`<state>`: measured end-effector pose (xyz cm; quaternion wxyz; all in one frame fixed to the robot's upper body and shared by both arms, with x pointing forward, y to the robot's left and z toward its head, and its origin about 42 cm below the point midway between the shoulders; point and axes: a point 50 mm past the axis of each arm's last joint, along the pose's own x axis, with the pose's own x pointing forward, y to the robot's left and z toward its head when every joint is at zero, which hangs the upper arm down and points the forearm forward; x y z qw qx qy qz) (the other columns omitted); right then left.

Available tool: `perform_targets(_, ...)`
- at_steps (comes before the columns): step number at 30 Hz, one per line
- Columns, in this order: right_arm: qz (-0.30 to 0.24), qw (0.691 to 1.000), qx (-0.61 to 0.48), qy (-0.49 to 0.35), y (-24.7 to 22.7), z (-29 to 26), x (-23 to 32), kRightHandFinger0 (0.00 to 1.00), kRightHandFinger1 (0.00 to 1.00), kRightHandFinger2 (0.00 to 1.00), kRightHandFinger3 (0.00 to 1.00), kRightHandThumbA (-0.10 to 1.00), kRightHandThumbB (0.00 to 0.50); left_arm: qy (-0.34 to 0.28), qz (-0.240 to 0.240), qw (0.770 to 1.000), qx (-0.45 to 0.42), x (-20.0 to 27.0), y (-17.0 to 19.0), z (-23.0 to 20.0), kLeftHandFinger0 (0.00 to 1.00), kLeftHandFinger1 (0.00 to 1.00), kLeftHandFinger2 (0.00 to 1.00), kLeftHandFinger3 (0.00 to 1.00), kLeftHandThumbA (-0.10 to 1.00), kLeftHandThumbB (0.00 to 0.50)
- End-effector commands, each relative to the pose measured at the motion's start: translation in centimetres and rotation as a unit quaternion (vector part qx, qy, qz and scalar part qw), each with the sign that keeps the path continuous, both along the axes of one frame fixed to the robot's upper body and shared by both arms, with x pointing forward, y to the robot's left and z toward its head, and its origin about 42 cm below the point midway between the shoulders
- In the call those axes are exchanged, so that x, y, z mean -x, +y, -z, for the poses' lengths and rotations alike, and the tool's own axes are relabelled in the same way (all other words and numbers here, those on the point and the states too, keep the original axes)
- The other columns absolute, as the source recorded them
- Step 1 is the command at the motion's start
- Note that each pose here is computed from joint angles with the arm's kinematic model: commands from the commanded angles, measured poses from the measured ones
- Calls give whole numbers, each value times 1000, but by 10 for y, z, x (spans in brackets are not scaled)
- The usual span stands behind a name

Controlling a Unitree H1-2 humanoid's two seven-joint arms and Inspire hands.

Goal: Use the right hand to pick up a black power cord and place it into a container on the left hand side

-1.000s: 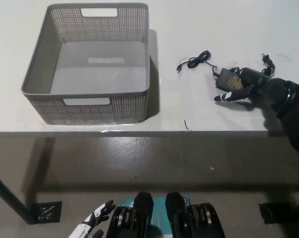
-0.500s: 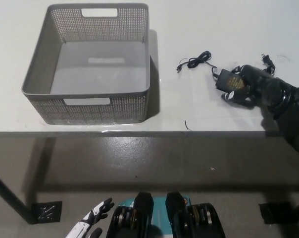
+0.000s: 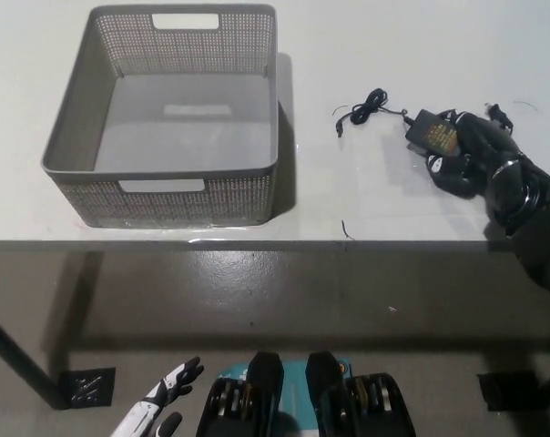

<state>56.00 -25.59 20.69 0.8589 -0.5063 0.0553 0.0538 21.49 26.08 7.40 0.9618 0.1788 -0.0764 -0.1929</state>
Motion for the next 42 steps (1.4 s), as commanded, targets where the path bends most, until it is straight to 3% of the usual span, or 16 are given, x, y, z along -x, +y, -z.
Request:
perform_targets(1, 5, 998, -15, -60, -1, -31, -11, 71, 543, 894, 886, -100, 134, -28, 0, 1000, -4, -4, 4, -9, 1000, 1000, 1000, 1000, 1000, 410)
perform_targets(3, 3, 997, -20, -80, -1, -39, -12, 57, 534, 890, 903, -100, 148, -32, 1, 999, -3, -4, 4, -9, 1000, 1000, 1000, 1000, 1000, 406)
perform_targets(7, 0, 992, -31, -118, 1, -59, -18, 35, 517, 863, 942, -100, 115, -33, 0, 999, 0, -5, 5, -9, 1000, 1000, 1000, 1000, 1000, 406)
perform_targets(9, 1, 988, -37, -149, 1, -79, -22, 34, 516, 868, 961, -100, 123, -29, 0, 1000, 1, -4, 5, -9, 1000, 1000, 1000, 1000, 1000, 404)
perform_targets(12, -5, 982, -41, -187, -1, -109, -27, 36, 506, 864, 951, -100, 143, -33, 1, 999, 2, -4, 6, -9, 1000, 1000, 1000, 1000, 1000, 393)
perform_targets(13, -3, 980, -39, -197, -2, -116, -28, 30, 447, 798, 915, -100, 148, -33, 1, 999, 2, -4, 6, -9, 1000, 1000, 1000, 1000, 1000, 393)
perform_targets(15, -2, 974, -52, -220, -5, -137, -31, 0, 421, 787, 926, -100, 122, -31, 0, 1000, 2, -5, 6, -8, 1000, 1000, 1000, 1000, 1000, 392)
perform_targets(18, -12, 961, -62, -268, -7, -170, -32, 0, 409, 747, 848, -100, 148, -27, -1, 1000, 3, -4, 5, -8, 1000, 1000, 1000, 1000, 1000, 407)
perform_targets(21, -16, 953, -78, -293, -6, -199, -32, 0, 401, 741, 822, -100, 139, -23, 0, 1000, 2, -1, 5, -6, 1000, 1000, 1000, 1000, 1000, 400)
perform_targets(23, -24, 945, -84, -314, 0, -224, -29, 0, 392, 748, 860, -100, 115, -20, 1, 1000, 3, 1, 3, -5, 1000, 1000, 1000, 1000, 1000, 399)
perform_targets(25, -41, 936, -98, -334, 13, -247, -24, 0, 384, 740, 863, -100, 141, -17, 2, 1000, 5, 2, 3, -3, 1000, 1000, 1000, 1000, 1000, 397)
perform_targets(28, -54, 928, -100, -354, 28, -265, -17, 0, 380, 747, 853, -100, 140, -15, 2, 1000, 0, 2, 3, -3, 1000, 1000, 1000, 1000, 1000, 395)
perform_targets(32, -113, 916, -103, -372, 72, -282, -1, 0, 391, 742, 839, -100, 134, -4, -1, 1000, 3, 12, 1, 1, 1000, 1000, 1000, 1000, 1000, 394)
perform_targets(35, -146, 907, -95, -383, 107, -295, 9, 0, 345, 678, 787, -100, 177, -1, -1, 1000, 2, 14, 0, 3, 1000, 1000, 1000, 1000, 1000, 402)
perform_targets(39, -181, 900, -101, -384, 153, -306, 18, 0, 321, 668, 788, -100, 176, -2, 7, 1000, 3, 13, -1, 3, 1000, 1000, 1000, 1000, 1000, 367)
perform_targets(42, -193, 899, -109, -377, 184, -303, 23, 0, 296, 670, 770, -100, 157, 6, 8, 1000, 7, 17, -3, 7, 1000, 1000, 1000, 1000, 1000, 389)
